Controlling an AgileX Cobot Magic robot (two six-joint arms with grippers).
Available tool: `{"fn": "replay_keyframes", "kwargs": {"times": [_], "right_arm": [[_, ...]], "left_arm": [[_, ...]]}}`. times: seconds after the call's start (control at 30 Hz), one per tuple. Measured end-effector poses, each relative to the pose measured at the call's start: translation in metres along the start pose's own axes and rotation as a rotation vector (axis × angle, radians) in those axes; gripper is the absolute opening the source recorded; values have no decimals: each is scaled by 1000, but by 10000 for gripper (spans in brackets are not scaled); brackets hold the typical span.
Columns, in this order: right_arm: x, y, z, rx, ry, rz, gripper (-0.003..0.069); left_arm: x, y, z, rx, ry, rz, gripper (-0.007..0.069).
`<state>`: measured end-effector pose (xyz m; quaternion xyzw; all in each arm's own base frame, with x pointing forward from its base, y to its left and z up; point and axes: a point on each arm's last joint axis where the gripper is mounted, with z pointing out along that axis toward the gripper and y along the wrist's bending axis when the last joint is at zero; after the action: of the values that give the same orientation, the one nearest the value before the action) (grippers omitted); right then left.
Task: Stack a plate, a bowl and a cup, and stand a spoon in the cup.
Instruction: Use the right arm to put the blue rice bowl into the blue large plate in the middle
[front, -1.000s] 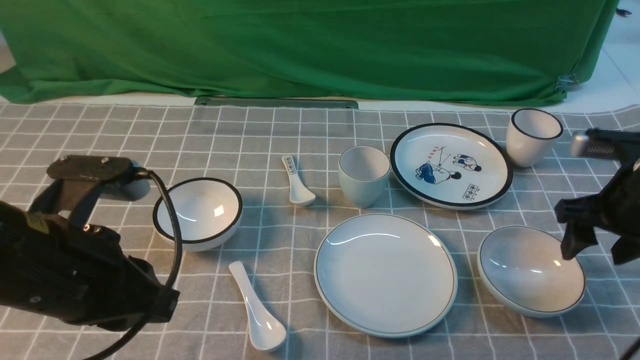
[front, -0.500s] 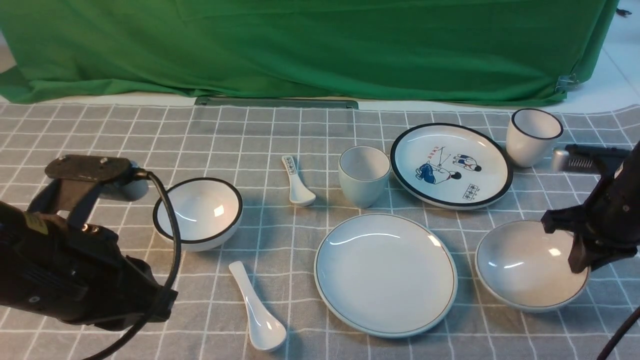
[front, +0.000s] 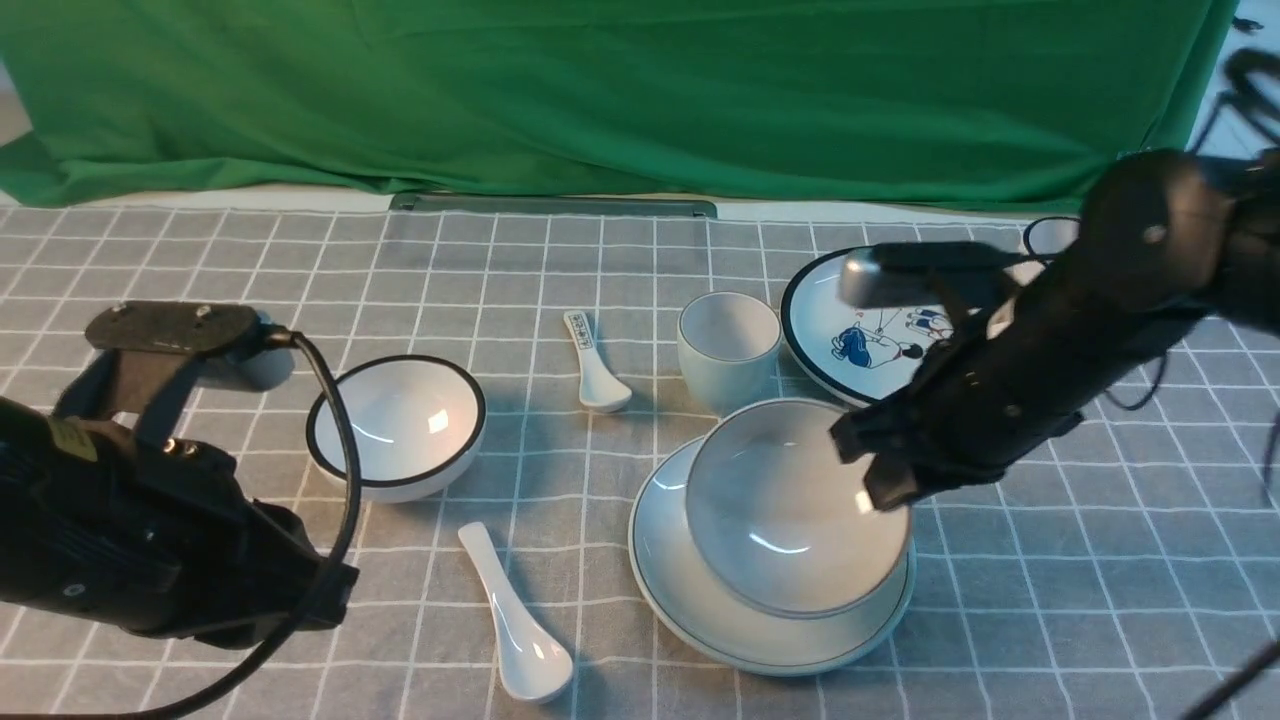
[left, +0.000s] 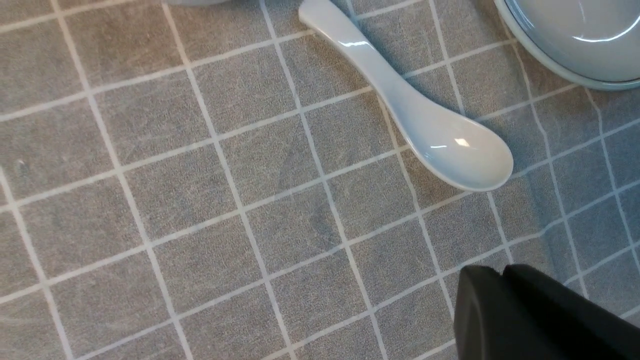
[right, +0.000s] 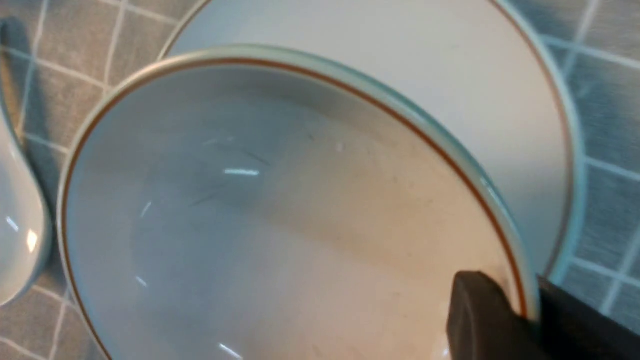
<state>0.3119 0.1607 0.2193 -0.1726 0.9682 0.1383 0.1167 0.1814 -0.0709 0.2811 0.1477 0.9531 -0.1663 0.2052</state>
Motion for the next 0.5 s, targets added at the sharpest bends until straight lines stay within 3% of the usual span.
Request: {"fn": "replay_keyframes", "kwargs": {"times": [0.5], "right_arm": [[-15, -6, 39, 6, 58, 22, 101]], "left_arm": [[1, -2, 0, 17, 6, -11, 18]]}}
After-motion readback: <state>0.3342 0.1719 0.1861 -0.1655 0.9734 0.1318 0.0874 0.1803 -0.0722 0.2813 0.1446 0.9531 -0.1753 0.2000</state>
